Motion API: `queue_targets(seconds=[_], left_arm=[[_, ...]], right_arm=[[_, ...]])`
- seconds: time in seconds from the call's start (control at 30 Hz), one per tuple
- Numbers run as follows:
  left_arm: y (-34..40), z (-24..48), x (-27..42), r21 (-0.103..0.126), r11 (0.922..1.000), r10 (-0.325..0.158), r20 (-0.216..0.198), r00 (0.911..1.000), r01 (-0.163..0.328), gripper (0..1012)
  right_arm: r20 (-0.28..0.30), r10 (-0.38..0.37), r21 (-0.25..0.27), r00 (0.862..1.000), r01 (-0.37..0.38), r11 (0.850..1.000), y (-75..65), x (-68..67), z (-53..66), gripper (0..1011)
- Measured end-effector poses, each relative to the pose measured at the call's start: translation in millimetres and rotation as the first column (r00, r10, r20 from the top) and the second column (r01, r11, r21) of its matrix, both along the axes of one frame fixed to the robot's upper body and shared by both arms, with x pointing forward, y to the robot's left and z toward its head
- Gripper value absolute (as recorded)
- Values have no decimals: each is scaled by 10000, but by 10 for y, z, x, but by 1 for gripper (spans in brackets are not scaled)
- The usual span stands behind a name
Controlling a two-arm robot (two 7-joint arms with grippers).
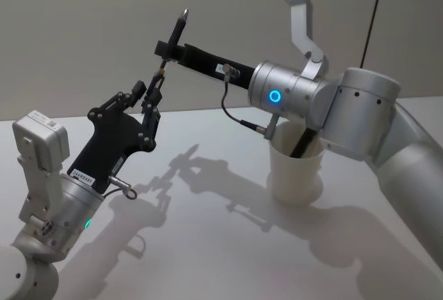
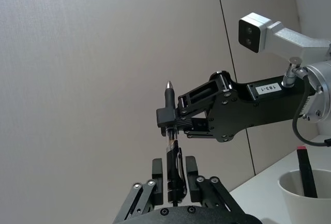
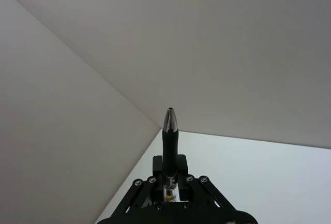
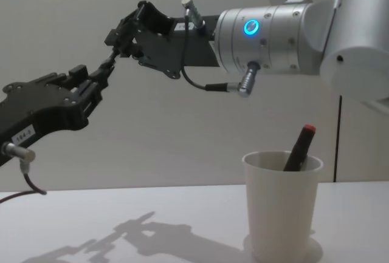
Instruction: Place the pen into the pen holder.
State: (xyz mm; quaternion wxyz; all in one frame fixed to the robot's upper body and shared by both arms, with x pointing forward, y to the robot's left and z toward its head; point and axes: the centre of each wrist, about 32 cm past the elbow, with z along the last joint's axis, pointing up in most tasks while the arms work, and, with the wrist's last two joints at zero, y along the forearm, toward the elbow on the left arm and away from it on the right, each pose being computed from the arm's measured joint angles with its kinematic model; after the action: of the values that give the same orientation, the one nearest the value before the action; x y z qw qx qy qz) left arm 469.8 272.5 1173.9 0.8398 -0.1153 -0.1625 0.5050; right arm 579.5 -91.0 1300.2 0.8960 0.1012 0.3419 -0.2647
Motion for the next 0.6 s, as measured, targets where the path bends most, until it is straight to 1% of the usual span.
queue_targets(seconds=[0.03,0.13,0.2,0.27,0.37,0.47,0.57,0.6], left_arm=[[0,0,0,-1,10000,0,1,10000,0,242],[0,0,0,0,10000,0,1,10000,0,367],[0,0,0,0,10000,0,1,10000,0,408],[0,0,0,0,10000,-1,1,10000,1,487],[0,0,0,0,10000,0,1,10000,0,568],[0,-1,0,0,10000,0,-1,10000,0,688],[0,-1,0,1,10000,0,-3,10000,0,746],[0,-1,0,1,10000,0,-5,10000,0,800]], right_arm=[[0,0,0,10000,0,10000,0,0,0,136],[1,0,1,10000,0,10000,1,0,0,136],[0,1,1,10000,-1,10000,1,0,0,136],[0,1,1,10000,-1,10000,1,0,0,137],[0,2,2,10000,-2,10000,2,-1,0,137],[2,5,4,10000,-5,10000,2,-1,0,136],[17,-1,1,10000,1,10000,1,0,3,136],[40,-14,-10,10000,14,10000,0,1,10,136]])
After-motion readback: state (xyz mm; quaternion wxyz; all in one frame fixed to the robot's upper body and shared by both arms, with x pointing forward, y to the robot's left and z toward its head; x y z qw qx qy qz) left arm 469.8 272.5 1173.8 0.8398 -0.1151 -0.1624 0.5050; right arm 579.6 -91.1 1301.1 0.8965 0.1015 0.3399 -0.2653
